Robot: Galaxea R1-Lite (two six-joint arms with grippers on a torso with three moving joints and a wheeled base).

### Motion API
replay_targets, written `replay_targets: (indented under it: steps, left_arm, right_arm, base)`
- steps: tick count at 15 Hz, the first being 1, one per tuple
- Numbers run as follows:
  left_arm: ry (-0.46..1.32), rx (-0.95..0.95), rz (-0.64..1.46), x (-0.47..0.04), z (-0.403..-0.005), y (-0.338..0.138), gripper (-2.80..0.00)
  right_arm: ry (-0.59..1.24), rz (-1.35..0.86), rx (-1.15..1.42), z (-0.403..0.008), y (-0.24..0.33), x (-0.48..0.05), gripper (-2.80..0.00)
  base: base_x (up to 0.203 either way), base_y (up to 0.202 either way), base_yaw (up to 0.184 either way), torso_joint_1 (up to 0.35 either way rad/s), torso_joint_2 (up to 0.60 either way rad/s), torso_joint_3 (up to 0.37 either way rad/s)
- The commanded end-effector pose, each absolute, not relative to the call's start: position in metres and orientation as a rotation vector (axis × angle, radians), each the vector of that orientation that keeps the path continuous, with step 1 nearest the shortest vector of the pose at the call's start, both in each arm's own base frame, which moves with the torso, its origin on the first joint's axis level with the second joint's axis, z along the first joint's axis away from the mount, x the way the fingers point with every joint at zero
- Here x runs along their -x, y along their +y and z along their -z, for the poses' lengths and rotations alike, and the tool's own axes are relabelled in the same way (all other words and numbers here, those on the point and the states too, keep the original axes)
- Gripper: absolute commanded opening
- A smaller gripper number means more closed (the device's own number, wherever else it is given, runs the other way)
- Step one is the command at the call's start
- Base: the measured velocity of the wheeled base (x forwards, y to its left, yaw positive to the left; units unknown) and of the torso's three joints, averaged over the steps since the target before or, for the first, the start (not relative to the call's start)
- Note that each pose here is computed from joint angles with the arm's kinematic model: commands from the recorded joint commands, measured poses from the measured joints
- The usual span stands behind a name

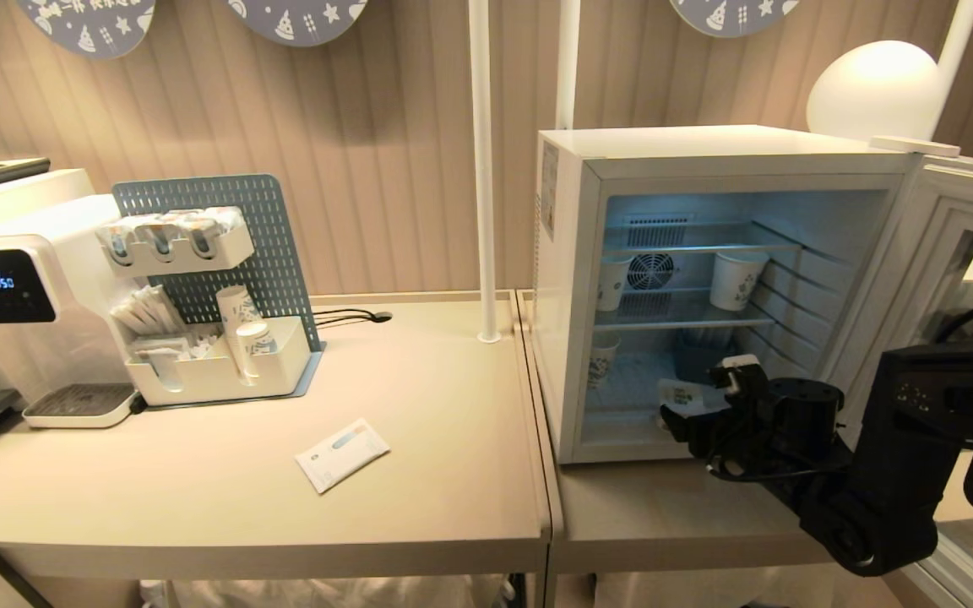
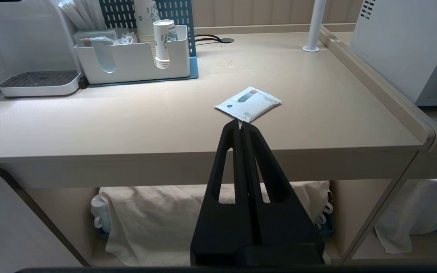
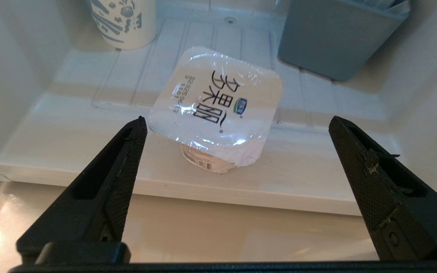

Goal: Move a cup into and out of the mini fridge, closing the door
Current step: Take the yoghurt out of the freezer

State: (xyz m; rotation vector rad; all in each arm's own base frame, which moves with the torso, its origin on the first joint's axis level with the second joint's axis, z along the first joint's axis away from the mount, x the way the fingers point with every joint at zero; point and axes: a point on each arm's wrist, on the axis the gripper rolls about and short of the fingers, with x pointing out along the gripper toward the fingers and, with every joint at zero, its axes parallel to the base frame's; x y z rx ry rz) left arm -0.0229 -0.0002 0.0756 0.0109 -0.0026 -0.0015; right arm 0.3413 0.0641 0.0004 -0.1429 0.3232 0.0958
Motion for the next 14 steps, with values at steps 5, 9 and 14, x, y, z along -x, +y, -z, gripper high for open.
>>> replay_targets:
  steps: [5,9,14]
  left_arm:
    - [-0.002,-0.011,0.002,0.023,-0.076,0.000,-2.80]
    - [-0.002,-0.009,0.002,0.023,-0.076,0.000,-2.80]
    - [-0.002,-0.009,0.002,0.023,-0.076,0.000,-2.80]
  right_arm:
    - [0.328,-0.027,0.153,0.030,0.069,-0.366,0.00]
    - [0.323,0.011,0.159,0.042,0.073,-0.379,0.00]
    - [0.328,0.009,0.162,0.041,0.073,-0.380,0.00]
  base:
    - [0.000,0.000,0.000,0.000,0.00,0.000]
    - [0.000,0.000,0.000,0.000,0.00,0.000]
    - [0.000,0.000,0.000,0.000,0.00,0.000]
